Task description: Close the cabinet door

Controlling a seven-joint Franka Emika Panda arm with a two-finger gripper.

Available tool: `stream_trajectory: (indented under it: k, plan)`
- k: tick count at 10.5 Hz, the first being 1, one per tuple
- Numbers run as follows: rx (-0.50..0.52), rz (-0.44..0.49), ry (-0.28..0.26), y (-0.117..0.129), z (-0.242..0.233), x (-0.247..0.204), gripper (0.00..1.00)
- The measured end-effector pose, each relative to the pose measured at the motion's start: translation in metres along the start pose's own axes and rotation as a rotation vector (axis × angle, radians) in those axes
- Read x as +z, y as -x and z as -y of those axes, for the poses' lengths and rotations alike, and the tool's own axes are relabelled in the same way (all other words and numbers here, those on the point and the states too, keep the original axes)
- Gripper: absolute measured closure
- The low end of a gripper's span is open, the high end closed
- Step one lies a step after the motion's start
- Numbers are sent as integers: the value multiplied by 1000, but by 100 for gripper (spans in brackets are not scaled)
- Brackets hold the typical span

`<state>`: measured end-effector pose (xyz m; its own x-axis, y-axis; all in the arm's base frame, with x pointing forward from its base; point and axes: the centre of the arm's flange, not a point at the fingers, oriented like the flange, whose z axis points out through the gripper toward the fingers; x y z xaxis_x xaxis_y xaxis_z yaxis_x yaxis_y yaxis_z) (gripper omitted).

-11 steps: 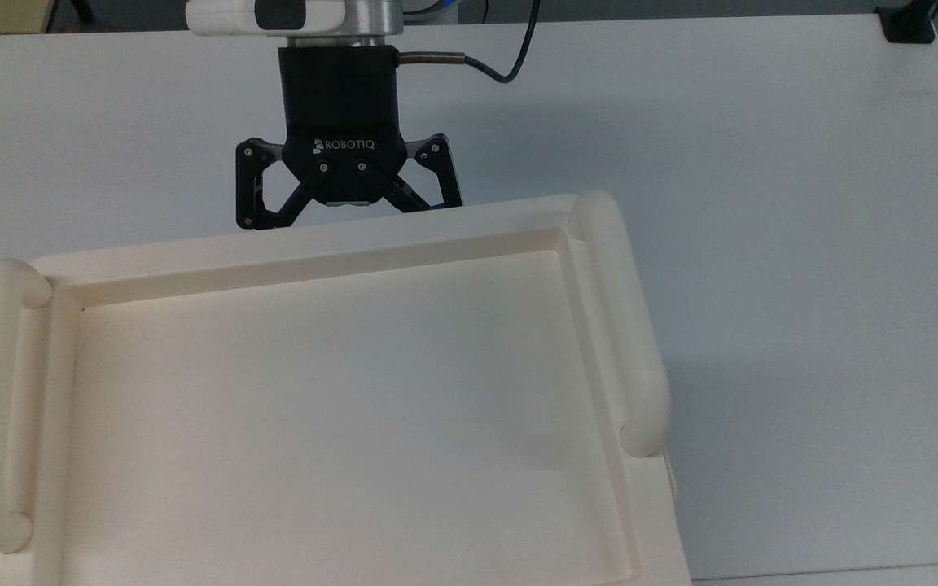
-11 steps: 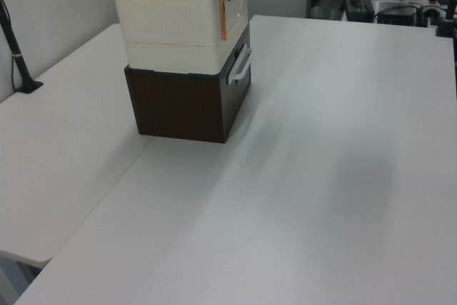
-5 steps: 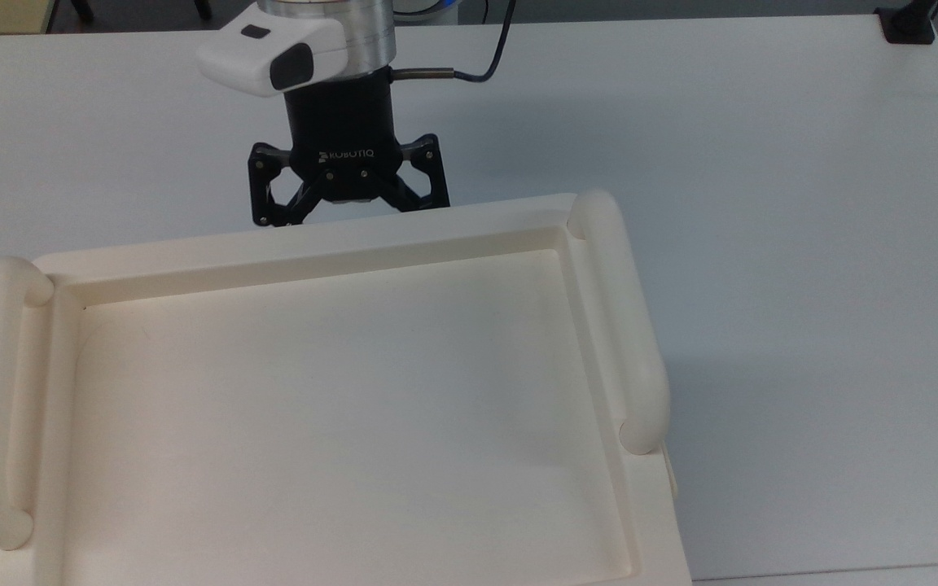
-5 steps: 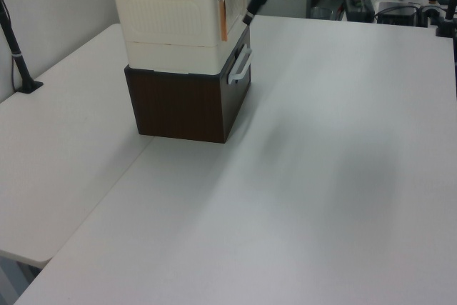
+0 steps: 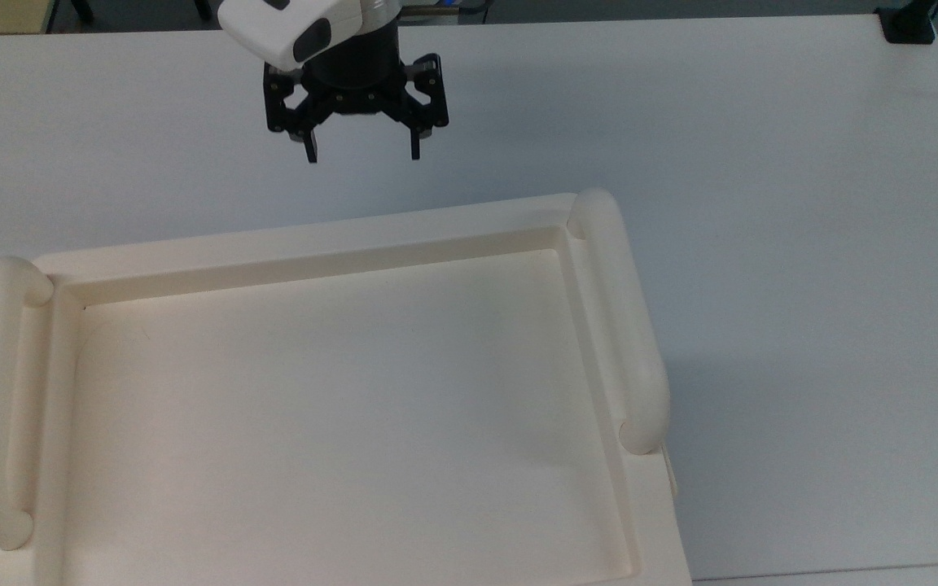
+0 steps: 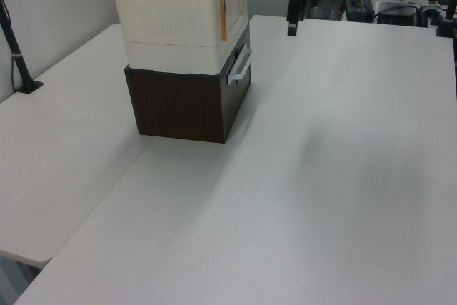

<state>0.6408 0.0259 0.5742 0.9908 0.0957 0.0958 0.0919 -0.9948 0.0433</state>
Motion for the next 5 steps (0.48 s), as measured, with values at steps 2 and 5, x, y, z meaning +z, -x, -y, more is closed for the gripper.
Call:
stream_trajectory:
  k: [2, 5]
  plan:
    - [25, 94, 15, 24, 5, -16, 0]
    - [55, 112, 6, 59, -9, -39, 0]
